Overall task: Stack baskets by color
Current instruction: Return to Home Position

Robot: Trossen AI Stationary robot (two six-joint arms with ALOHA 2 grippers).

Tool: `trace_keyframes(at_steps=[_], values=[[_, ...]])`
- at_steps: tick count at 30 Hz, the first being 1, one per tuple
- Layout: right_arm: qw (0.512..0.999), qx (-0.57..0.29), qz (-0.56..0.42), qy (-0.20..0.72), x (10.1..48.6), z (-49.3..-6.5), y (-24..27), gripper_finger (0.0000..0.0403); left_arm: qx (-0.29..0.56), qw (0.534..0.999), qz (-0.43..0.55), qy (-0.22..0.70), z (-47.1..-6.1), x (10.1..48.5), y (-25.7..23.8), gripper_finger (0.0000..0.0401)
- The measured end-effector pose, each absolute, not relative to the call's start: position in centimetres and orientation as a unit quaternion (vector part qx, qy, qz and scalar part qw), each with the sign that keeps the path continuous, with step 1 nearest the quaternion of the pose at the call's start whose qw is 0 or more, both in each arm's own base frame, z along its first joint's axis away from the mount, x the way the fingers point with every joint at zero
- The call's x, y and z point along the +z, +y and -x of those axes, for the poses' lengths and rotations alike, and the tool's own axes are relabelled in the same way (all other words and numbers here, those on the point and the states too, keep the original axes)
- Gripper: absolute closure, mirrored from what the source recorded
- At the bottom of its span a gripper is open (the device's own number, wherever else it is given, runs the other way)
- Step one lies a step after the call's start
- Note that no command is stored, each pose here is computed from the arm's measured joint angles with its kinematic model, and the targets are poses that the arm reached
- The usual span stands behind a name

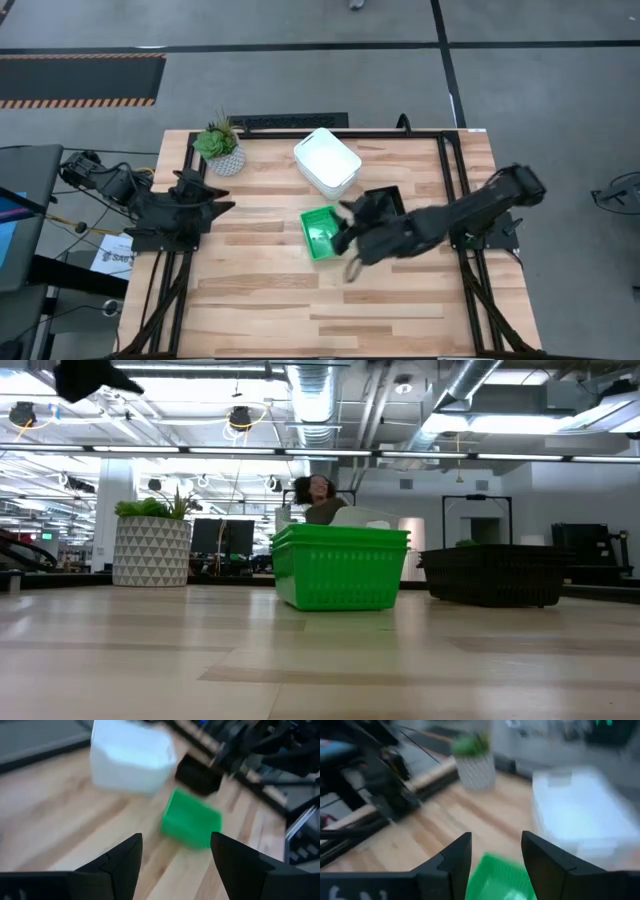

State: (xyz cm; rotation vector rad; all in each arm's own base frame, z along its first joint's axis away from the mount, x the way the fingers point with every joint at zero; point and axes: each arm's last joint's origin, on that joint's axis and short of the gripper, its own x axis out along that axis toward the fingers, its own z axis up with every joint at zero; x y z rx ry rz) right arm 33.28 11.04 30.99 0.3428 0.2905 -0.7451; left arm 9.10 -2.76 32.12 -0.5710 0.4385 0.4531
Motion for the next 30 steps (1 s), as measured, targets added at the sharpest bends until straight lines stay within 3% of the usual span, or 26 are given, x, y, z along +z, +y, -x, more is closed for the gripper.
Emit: trace_keyframes(at_steps=[6, 10, 13, 20, 25, 30], values=[[0.958, -0.251, -0.075, 0.114, 38.7, -28.0, 10.3, 0.0212, 0.202, 0.927, 0.271, 0.166, -9.7, 33.1, -3.0, 0.0177], [0.974, -0.185, -0.088, 0.099, 41.4, -24.7, 9.9, 0.0214, 0.192, 0.926, 0.273, 0.177, -9.7, 33.0, -3.1, 0.0177], [0.985, -0.129, -0.052, 0.098, 42.3, -23.2, 9.5, 0.0214, 0.185, 0.941, 0.221, 0.178, -9.8, 33.1, -3.1, 0.0177], [0.993, -0.070, -0.076, 0.055, 39.9, -19.7, 7.6, 0.0206, 0.136, 0.970, 0.145, 0.136, -9.6, 34.5, -3.0, 0.0177], [0.994, -0.027, -0.106, -0.023, 34.3, -17.7, 6.9, 0.0205, 0.098, 0.981, 0.125, 0.109, -8.9, 35.1, -2.7, 0.0177], [0.984, -0.014, -0.143, -0.104, 28.5, -15.7, 5.9, 0.0207, 0.074, 0.985, 0.128, 0.091, -8.4, 33.2, -2.6, 0.0177]])
